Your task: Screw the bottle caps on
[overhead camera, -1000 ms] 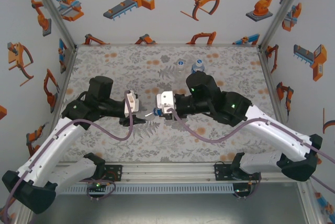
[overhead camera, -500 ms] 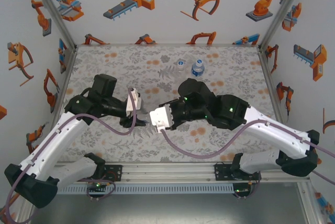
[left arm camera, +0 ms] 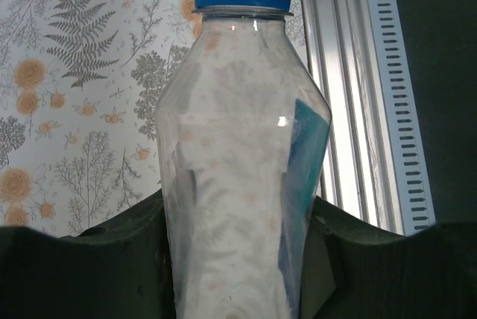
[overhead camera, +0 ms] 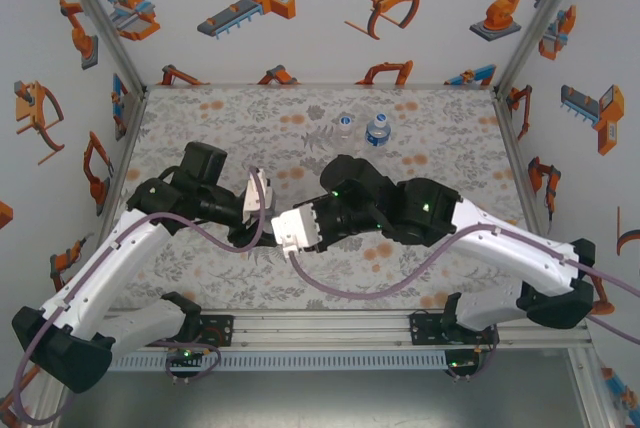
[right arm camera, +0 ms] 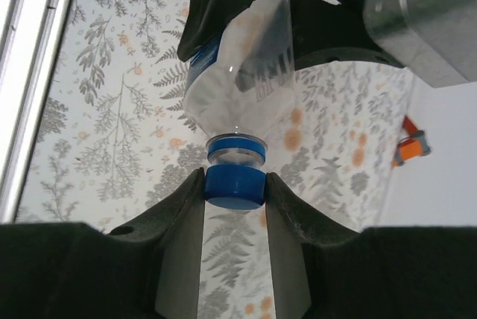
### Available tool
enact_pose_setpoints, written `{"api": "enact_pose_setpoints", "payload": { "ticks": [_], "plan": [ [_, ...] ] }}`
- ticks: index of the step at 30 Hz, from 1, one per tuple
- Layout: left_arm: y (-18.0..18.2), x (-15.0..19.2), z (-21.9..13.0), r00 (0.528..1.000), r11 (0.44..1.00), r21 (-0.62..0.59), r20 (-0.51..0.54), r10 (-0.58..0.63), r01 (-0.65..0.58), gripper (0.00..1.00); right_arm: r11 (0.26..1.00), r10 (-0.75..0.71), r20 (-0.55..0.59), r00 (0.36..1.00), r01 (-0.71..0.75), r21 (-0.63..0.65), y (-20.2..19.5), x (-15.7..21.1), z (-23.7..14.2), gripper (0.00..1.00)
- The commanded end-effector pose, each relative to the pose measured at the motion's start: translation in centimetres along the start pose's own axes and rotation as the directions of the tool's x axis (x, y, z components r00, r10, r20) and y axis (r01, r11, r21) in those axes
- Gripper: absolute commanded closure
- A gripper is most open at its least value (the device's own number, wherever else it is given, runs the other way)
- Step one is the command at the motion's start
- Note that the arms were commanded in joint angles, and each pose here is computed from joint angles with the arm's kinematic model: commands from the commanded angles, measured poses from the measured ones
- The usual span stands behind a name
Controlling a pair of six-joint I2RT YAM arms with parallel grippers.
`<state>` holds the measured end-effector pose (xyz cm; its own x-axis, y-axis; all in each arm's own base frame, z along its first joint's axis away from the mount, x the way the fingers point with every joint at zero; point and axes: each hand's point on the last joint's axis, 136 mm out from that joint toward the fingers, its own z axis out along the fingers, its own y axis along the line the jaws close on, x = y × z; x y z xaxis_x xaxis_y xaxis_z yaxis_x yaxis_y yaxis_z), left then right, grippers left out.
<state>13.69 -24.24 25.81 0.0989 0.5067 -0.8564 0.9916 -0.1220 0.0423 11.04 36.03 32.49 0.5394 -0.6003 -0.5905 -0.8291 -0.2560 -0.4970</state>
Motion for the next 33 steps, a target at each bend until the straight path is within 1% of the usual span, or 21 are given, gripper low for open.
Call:
{"api": "enact_pose_setpoints", "payload": {
  "ticks": [1, 5, 8, 10, 13, 15, 16, 19, 21, 22, 23, 24, 26, 27, 28, 30, 32, 33],
  "plan": [
    [-0.4, -2.7, -0.6, 0.991, 0.994, 0.003, 0.073, 0.108, -0.108, 1.00, 0.980, 0.192, 0.035, 0.981, -0.190, -0.064, -0.3, -1.2, 0.9, 1.00],
    [-0.4, -2.7, -0.7, 0.989, 0.991, -0.022, 0.072, 0.130, -0.129, 1.00, 0.928, 0.361, 0.015, 0.933, -0.357, -0.110, -0.7, -0.4, 1.3, 1.00],
    [-0.3, -2.6, -0.7, 0.988, 0.990, -0.029, 0.065, 0.139, -0.137, 1.00, 0.862, 0.492, 0.019, 0.870, -0.484, -0.149, -1.3, 0.0, 1.3, 1.00],
    [-0.3, -2.6, -0.6, 0.987, 0.989, -0.026, 0.064, 0.144, -0.143, 1.00, 0.796, 0.592, 0.022, 0.805, -0.581, -0.171, -2.1, 0.2, 1.2, 1.00],
    [-0.3, -2.6, -0.6, 0.985, 0.987, -0.025, 0.063, 0.160, -0.159, 1.00, 0.653, 0.746, 0.012, 0.666, -0.727, -0.213, -3.5, 1.1, 1.2, 1.00],
    [-0.4, -2.7, -0.5, 0.983, 0.985, -0.024, 0.065, 0.174, -0.173, 1.00, 0.564, 0.812, -0.001, 0.583, -0.786, -0.255, -3.8, 1.4, 1.3, 1.00],
    [-0.4, -2.7, -0.4, 0.982, 0.984, -0.024, 0.067, 0.176, -0.175, 1.00, 0.533, 0.832, 0.000, 0.554, -0.801, -0.274, -4.0, 1.4, 1.4, 1.00],
    [-0.4, -2.7, -0.3, 0.979, 0.982, -0.022, 0.070, 0.190, -0.189, 1.00, 0.389, 0.910, -0.014, 0.415, -0.862, -0.324, -4.6, 1.6, 1.7, 1.00],
    [-0.4, -2.7, -0.1, 0.978, 0.981, -0.021, 0.071, 0.196, -0.194, 1.00, 0.256, 0.959, -0.036, 0.281, -0.914, -0.314, -5.4, 2.7, 2.0, 1.00],
    [-0.3, -2.7, -0.1, 0.977, 0.980, -0.024, 0.074, 0.198, -0.197, 1.00, 0.202, 0.973, -0.043, 0.226, -0.929, -0.310, -5.7, 3.2, 2.1, 1.00],
    [-0.3, -2.6, 0.0, 0.976, 0.979, -0.027, 0.075, 0.203, -0.201, 1.00, 0.126, 0.987, -0.058, 0.149, -0.946, -0.300, -5.9, 3.8, 2.4, 1.00],
    [-0.2, -2.6, 0.1, 0.975, 0.978, -0.030, 0.079, 0.206, -0.205, 1.00, 0.051, 0.995, -0.071, 0.076, -0.951, -0.304, -6.0, 4.2, 2.6, 1.00],
    [-0.1, -2.5, 0.3, 0.973, 0.976, -0.037, 0.087, 0.216, -0.213, 1.00, -0.060, 0.995, -0.094, -0.030, -0.939, -0.338, -6.1, 4.4, 3.1, 1.00],
    [0.0, -2.5, 0.4, 0.971, 0.975, -0.042, 0.091, 0.221, -0.218, 1.00, -0.126, 0.990, -0.107, -0.094, -0.930, -0.344, -6.1, 4.7, 3.4, 1.00],
    [0.1, -2.4, 0.5, 0.969, 0.974, -0.046, 0.094, 0.226, -0.223, 1.00, -0.175, 0.983, -0.116, -0.142, -0.917, -0.357, -6.3, 4.9, 3.6, 1.00],
    [0.3, -2.4, 0.6, 0.967, 0.972, -0.056, 0.102, 0.234, -0.229, 1.00, -0.305, 0.952, -0.146, -0.270, -0.883, -0.357, -6.4, 5.8, 4.2, 1.00],
    [0.4, -2.5, 0.7, 0.964, 0.970, -0.064, 0.111, 0.242, -0.236, 1.00, -0.371, 0.929, -0.143, -0.342, -0.851, -0.371, -6.6, 6.4, 4.3, 1.00],
    [0.5, -2.5, 0.8, 0.962, 0.969, -0.069, 0.121, 0.243, -0.236, 1.00, -0.386, 0.922, -0.128, -0.366, -0.834, -0.395, -6.9, 6.4, 4.2, 1.00]
  ]
}}
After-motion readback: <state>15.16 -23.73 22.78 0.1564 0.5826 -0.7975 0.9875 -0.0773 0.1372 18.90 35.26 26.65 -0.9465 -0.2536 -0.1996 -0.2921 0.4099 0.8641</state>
